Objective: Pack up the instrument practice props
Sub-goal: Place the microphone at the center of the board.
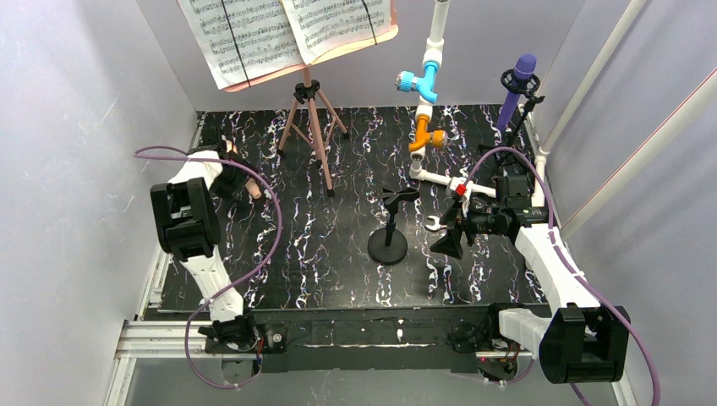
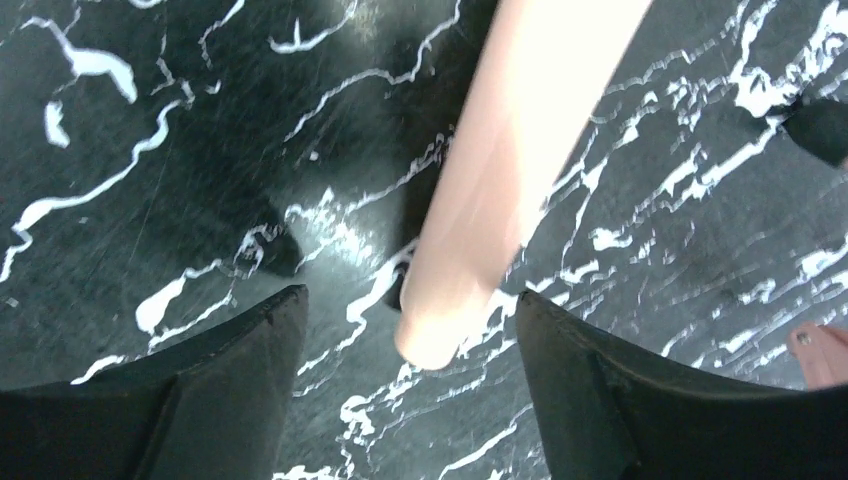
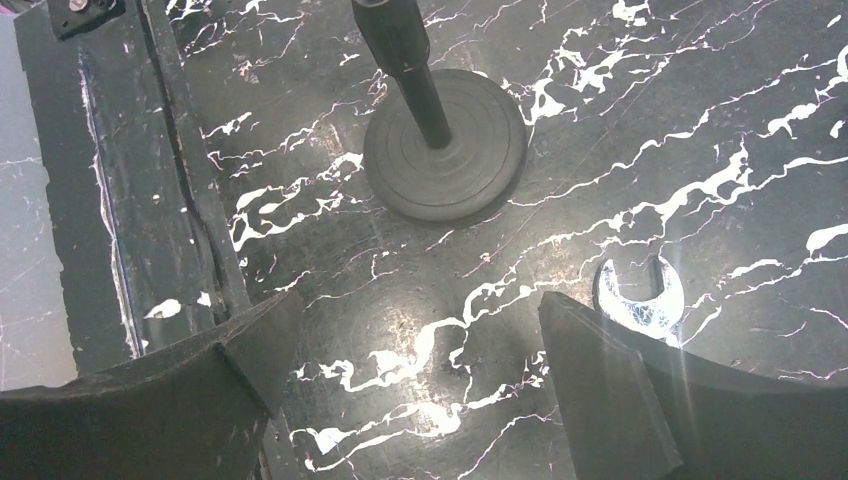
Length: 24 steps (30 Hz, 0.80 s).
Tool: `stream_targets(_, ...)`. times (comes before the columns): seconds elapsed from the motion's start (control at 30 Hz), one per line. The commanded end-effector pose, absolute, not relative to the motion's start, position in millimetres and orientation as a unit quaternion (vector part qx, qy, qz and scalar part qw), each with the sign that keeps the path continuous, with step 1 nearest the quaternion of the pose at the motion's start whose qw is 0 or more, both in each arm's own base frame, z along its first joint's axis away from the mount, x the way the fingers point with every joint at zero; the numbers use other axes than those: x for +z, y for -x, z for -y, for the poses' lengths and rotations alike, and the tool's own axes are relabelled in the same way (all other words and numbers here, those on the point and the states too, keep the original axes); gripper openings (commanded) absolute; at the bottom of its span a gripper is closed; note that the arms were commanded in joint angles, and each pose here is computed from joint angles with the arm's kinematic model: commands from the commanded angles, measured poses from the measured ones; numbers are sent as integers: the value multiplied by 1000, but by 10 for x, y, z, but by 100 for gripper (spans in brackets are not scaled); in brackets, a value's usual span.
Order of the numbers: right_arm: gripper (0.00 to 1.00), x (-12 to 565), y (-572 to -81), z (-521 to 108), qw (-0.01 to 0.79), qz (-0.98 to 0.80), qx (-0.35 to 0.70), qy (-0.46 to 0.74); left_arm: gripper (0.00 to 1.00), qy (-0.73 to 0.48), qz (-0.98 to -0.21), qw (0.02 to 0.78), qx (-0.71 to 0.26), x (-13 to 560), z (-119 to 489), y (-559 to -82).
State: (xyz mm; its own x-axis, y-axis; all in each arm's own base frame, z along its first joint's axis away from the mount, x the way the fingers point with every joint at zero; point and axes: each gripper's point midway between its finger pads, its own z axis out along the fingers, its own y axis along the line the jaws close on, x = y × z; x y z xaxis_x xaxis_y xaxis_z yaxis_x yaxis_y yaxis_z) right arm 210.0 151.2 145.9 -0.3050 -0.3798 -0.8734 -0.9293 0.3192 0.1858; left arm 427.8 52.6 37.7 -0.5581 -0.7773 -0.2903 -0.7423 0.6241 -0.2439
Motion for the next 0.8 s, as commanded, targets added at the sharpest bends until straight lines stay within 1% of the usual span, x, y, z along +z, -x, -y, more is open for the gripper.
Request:
stream_targets(0.0, 98, 1510, -2079, -1525, 387, -709, 365, 463, 77, 416, -874, 238, -83, 842, -484, -4220)
stream_targets(0.03, 98, 1508, -2077, -1525, 387, -709, 365, 463, 79, 406, -874, 249, -95, 912, -457, -4225)
stream_targets(0.07, 98, 1506, -2076, -1525, 387, -709, 366, 463, 83, 395, -875, 258, -107, 971, -420, -4224)
stream_targets(0.17, 98, 1505, -2077, -1524, 387, -709, 365, 463, 85, 357, -875, 289, -152, 1187, -265, -4193)
stream_targets(0.2, 99, 1505, -2077, -1524, 387, -709, 365, 463, 89, 338, -875, 300, -172, 1251, -196, -4177)
stream_targets(0.23, 98, 1503, -2078, -1522, 387, -710, 364, 463, 90, 321, -875, 311, -188, 1290, -133, -4145)
stream_targets(0.27, 98, 1498, -2075, -1522, 386, -710, 364, 463, 92, 293, -875, 311, -228, 1299, 28, -4055)
stream_targets(0.3, 98, 1497, -2075, -1520, 386, -710, 364, 463, 92, 259, -870, 326, -265, 1387, 159, -4018)
stream_targets(0.4, 98, 1491, -2074, -1520, 386, -710, 364, 463, 98, 201, -846, 355, -345, 1538, 453, -3830)
stream_targets(0.47, 98, 1491, -2073, -1520, 386, -710, 364, 464, 98, 173, -833, 366, -377, 1625, 582, -3690)
stream_targets(0.6, 98, 1493, -2069, -1525, 385, -708, 366, 464, 98, 164, -819, 353, -421, 1637, 756, -3404)
stream_targets(0.7, 98, 1490, -2064, -1524, 385, -708, 366, 465, 98, 180, -790, 333, -483, 1688, 911, -3284)
stream_targets(0.77, 99, 1492, -2064, -1524, 386, -707, 366, 466, 98, 156, -764, 332, -530, 1793, 1021, -3221)
